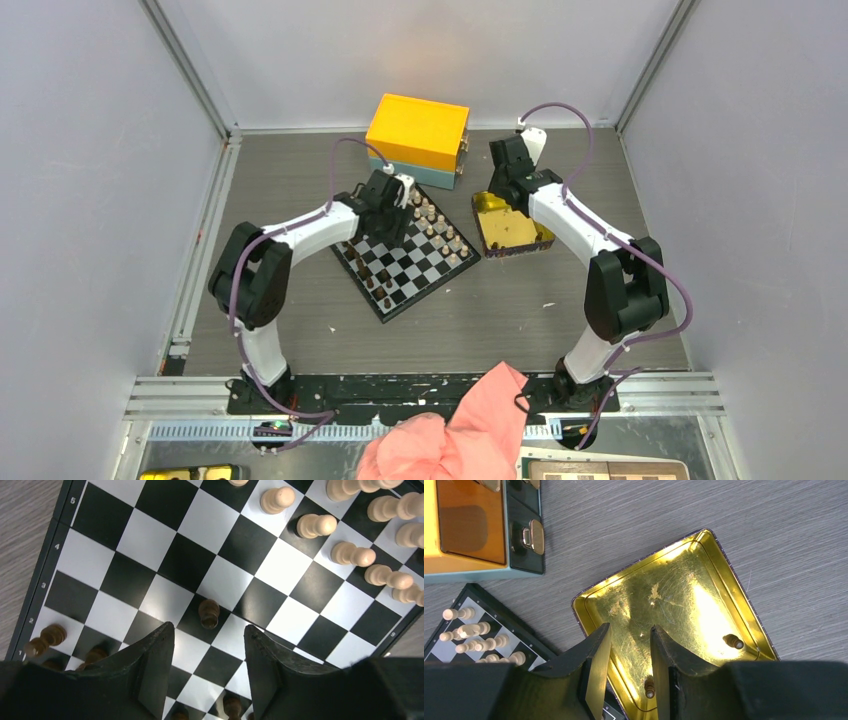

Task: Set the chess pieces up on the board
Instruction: Pick up the chess piece from the chessboard.

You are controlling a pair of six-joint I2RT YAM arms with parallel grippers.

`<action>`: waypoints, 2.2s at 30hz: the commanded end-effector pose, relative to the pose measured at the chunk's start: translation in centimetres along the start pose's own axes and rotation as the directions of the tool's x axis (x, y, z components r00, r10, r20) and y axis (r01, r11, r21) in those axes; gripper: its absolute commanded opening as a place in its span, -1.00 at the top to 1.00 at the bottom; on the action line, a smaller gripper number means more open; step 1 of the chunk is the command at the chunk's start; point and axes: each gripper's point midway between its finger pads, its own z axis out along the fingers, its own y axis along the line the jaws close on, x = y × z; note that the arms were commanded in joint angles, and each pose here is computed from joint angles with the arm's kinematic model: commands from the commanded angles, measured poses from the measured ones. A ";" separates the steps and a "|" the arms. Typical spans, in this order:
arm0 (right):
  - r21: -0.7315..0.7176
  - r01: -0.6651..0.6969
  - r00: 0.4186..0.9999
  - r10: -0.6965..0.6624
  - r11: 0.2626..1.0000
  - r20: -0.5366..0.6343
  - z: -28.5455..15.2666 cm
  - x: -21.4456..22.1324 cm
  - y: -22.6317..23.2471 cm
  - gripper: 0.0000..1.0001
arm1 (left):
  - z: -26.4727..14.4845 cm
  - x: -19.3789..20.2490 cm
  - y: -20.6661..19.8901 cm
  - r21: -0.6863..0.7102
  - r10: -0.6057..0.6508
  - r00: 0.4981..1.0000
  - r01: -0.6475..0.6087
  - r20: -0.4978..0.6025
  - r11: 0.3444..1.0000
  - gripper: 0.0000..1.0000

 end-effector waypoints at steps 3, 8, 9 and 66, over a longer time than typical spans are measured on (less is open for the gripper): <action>-0.042 -0.057 0.996 0.060 0.998 0.074 -1.2 -2.5 0.6 0.18 | 0.7 -4.0 -0.4 0.006 0.015 0.995 -0.016 0.101 1.000 -0.06; -0.040 -0.059 0.996 0.062 0.997 0.071 -1.0 -2.4 0.6 0.18 | 1.4 -4.3 -0.2 -0.009 0.022 0.995 -0.021 0.098 1.000 0.01; -0.037 -0.058 0.996 0.060 0.998 0.070 -1.0 -2.4 0.6 0.18 | 1.5 -4.3 -0.1 -0.012 0.021 0.995 -0.020 0.097 1.000 0.02; -0.043 -0.062 0.997 0.064 0.997 0.045 -1.2 -1.7 0.4 0.17 | -2.9 -1.6 3.3 -0.171 -0.062 0.996 0.072 0.063 0.983 1.00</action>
